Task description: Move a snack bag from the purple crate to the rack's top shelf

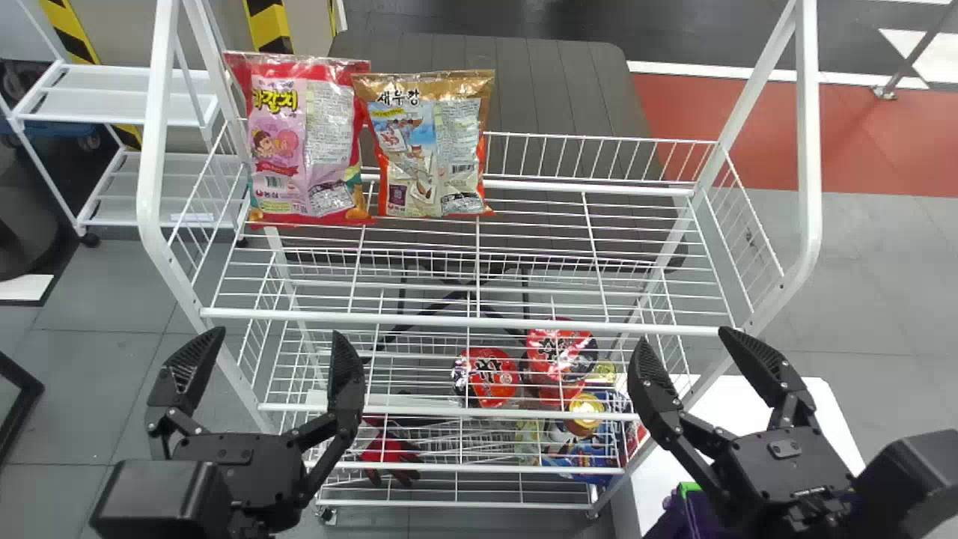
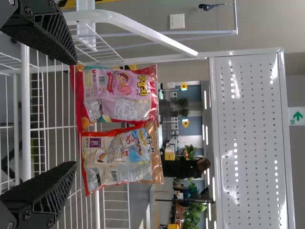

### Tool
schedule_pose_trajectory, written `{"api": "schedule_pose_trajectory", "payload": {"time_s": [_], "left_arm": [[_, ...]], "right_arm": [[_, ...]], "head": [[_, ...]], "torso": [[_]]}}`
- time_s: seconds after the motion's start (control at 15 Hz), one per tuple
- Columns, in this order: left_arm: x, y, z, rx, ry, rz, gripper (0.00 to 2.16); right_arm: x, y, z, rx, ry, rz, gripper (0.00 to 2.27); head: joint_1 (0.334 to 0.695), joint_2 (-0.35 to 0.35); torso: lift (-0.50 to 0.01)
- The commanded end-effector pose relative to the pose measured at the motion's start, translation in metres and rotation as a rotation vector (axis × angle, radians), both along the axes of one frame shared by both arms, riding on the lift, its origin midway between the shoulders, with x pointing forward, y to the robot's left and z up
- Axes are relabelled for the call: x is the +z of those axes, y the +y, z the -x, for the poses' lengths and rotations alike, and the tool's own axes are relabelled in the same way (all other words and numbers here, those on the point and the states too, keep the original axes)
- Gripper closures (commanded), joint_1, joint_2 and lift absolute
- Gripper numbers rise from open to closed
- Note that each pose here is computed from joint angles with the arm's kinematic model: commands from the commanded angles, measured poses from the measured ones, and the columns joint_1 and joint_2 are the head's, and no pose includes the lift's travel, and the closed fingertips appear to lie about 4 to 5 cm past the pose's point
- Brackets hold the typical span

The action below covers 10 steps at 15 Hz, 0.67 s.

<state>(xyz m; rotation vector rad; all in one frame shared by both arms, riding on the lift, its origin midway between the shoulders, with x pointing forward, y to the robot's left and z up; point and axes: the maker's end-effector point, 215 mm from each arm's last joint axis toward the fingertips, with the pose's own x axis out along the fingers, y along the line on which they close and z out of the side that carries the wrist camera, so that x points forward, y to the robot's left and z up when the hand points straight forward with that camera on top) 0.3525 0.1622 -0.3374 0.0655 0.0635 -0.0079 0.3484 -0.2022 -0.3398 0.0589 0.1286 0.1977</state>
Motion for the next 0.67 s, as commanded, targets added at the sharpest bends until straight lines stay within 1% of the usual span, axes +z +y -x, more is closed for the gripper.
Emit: {"api": "schedule_pose_trajectory", "payload": {"time_s": [0.0,0.2,0.6], "left_arm": [[0.000,0.000,0.000,0.001,-0.002,-0.001,0.06],[0.001,0.006,0.001,0.016,-0.004,-0.002,0.06],[0.002,0.007,0.001,0.016,-0.008,-0.001,0.06]], "right_arm": [[0.002,-0.001,0.000,-0.002,-0.002,-0.003,0.23],[0.003,-0.002,0.000,-0.001,-0.005,0.001,0.23],[0.004,-0.011,0.001,-0.009,-0.004,0.006,0.23]], "head": [[0.695,-0.066],[0.695,-0.065],[0.695,-0.071]], "torso": [[0.002],[0.002],[0.002]]}}
